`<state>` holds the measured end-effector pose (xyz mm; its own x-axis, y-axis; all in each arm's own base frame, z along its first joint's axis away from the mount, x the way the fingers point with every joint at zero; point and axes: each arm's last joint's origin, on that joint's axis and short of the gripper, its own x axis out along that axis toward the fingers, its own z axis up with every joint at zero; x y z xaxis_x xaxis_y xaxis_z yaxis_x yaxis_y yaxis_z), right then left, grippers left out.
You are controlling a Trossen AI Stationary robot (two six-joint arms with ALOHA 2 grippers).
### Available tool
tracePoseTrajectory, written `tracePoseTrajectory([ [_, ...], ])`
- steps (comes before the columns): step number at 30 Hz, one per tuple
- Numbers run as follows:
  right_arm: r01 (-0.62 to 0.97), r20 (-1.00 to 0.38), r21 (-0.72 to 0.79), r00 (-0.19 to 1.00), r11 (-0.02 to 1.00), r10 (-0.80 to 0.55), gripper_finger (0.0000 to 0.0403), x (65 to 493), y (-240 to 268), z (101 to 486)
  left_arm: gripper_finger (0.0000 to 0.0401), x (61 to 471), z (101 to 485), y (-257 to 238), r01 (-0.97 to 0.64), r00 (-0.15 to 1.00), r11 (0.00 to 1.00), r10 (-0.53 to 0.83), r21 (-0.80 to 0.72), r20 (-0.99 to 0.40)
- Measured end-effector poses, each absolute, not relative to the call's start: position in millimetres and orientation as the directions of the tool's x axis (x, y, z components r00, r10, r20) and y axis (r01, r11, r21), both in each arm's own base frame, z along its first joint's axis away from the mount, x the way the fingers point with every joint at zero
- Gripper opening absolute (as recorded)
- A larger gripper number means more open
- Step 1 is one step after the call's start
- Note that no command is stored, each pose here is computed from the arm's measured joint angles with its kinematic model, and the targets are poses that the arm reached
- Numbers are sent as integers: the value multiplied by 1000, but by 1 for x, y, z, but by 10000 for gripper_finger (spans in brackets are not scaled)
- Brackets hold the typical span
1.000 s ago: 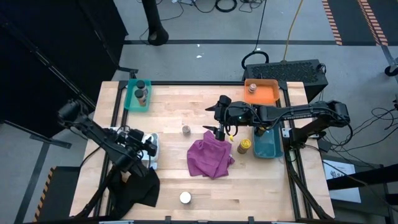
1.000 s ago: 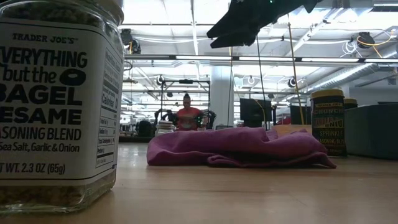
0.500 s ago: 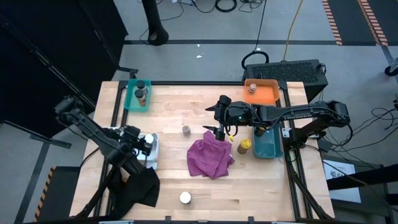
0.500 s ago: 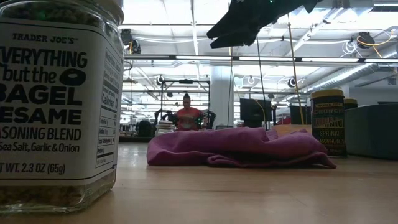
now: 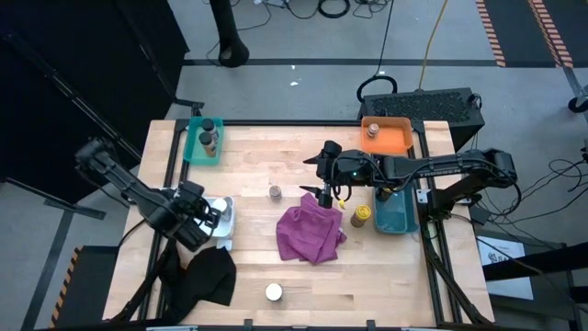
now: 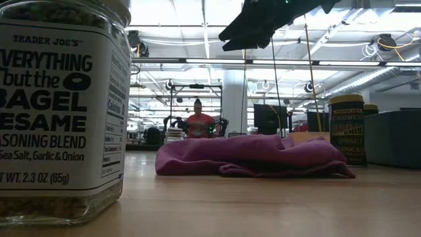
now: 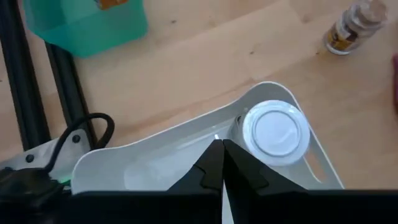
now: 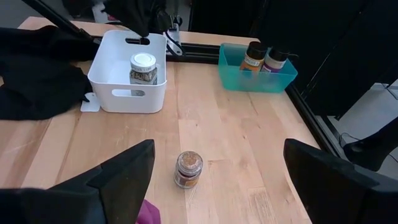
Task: Sort spices by type
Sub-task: Put the top white seasoning bottle into the white bin, then put the brown seasoning bottle into the orange bin
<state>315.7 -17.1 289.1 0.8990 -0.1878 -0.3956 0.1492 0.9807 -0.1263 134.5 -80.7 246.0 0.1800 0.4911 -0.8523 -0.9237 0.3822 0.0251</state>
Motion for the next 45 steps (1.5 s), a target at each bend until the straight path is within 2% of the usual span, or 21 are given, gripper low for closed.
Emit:
tracePoseTrajectory([
  [5, 148, -396, -129, 899, 981, -188, 339, 316, -17, 289, 5, 140, 230, -82, -928, 172, 371, 494, 27, -852],
  [23, 148, -396, -129, 899, 980, -188, 339, 316, -17, 289, 5, 154, 224, -93, -908, 237, 415, 416, -49, -878],
  [28, 148, -396, -130, 899, 980, -188, 339, 316, -17, 289, 5, 149, 227, -90, -914, 178, 406, 435, 16, -883],
  [32, 154, -408, -125, 892, 980, -192, 339, 315, -17, 288, 6, 147, 244, -88, -907, 151, 415, 468, 65, -871],
  [35, 160, -409, -112, 892, 981, -192, 339, 315, -17, 288, 8, 151, 263, -88, -866, 241, 496, 529, 66, -814],
  [39, 198, -419, -89, 882, 976, -217, 339, 314, -18, 287, 9, 165, 281, -92, -726, 434, 678, 580, 114, -690],
  [42, 217, -452, -71, 863, 974, -226, 339, 313, -18, 284, 9, 179, 284, -96, -576, 535, 780, 585, 242, -610],
  [45, 269, -468, -66, 842, 961, -267, 339, 311, -20, 282, 9, 190, 281, -93, -437, 566, 816, 577, 379, -589],
])
